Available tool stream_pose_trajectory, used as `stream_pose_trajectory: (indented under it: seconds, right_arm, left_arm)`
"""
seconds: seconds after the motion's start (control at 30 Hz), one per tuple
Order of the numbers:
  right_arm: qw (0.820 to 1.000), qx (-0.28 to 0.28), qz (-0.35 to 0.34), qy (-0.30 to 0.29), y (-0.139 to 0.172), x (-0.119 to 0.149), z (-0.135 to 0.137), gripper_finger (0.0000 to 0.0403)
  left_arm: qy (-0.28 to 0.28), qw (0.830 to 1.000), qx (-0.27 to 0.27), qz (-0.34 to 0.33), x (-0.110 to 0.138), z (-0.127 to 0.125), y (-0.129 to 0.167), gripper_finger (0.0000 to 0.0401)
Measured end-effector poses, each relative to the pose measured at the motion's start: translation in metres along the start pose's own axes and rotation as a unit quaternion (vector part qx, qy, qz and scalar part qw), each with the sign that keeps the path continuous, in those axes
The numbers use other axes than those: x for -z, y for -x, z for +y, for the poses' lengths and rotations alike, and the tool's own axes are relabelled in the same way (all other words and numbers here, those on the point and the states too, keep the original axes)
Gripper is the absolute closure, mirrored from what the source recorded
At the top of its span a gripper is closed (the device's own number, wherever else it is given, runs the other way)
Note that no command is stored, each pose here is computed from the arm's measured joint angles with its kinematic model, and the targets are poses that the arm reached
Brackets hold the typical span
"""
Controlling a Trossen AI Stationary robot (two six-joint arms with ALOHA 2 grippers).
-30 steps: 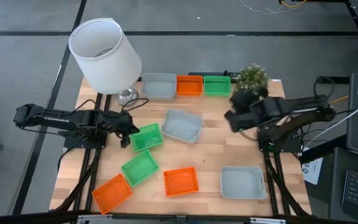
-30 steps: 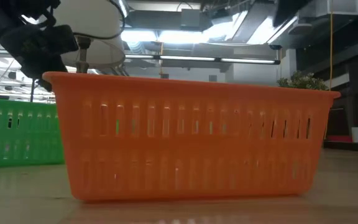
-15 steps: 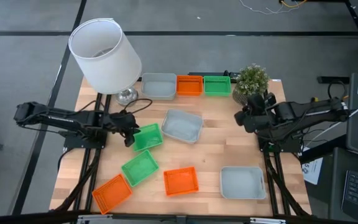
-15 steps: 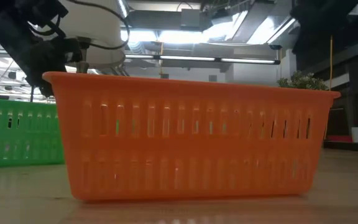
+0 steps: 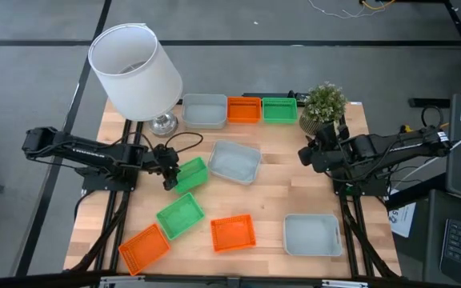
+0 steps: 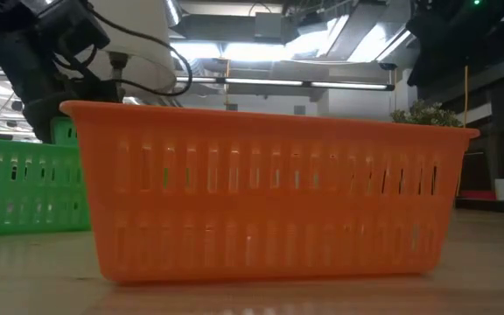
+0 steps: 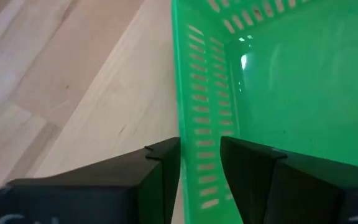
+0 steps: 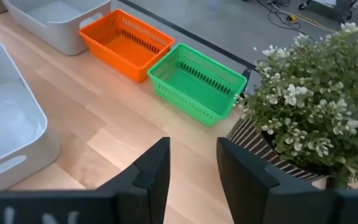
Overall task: Stack baskets by color
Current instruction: Stack the middle green bin on top of the top green bin
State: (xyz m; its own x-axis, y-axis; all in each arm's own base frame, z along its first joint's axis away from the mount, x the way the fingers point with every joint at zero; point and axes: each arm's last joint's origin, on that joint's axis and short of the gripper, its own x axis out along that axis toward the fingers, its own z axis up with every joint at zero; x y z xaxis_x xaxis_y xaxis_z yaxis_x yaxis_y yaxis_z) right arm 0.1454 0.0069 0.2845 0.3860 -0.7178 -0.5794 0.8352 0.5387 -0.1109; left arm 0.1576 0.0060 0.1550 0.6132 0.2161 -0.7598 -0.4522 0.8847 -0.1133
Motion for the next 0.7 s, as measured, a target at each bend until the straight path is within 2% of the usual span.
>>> stream_pose_trajectory:
  seconds: [0.17, 0.27, 0.5, 0.7]
  right_arm:
    - [1.0, -0.006, -0.004, 0.003, 0.0, -0.001, 0.002, 0.0271]
    - [1.0, -0.006, -0.004, 0.003, 0.0, -0.001, 0.002, 0.0271]
    - [1.0, -0.014, 0.008, 0.003, 0.0, 0.0, 0.002, 0.0271]
    - [1.0, -0.016, 0.01, 0.002, 0.0, 0.0, 0.002, 0.0271]
  left_arm:
    - [0.004, 1.0, 0.007, -0.014, -0.005, -0.002, 0.001, 0.0295]
    - [0.005, 0.999, 0.014, -0.031, -0.016, -0.006, 0.007, 0.0295]
    - [-0.041, 0.997, 0.022, -0.056, -0.033, -0.011, 0.017, 0.0295]
    - [-0.054, 0.999, 0.001, -0.003, -0.023, -0.007, 0.013, 0.0295]
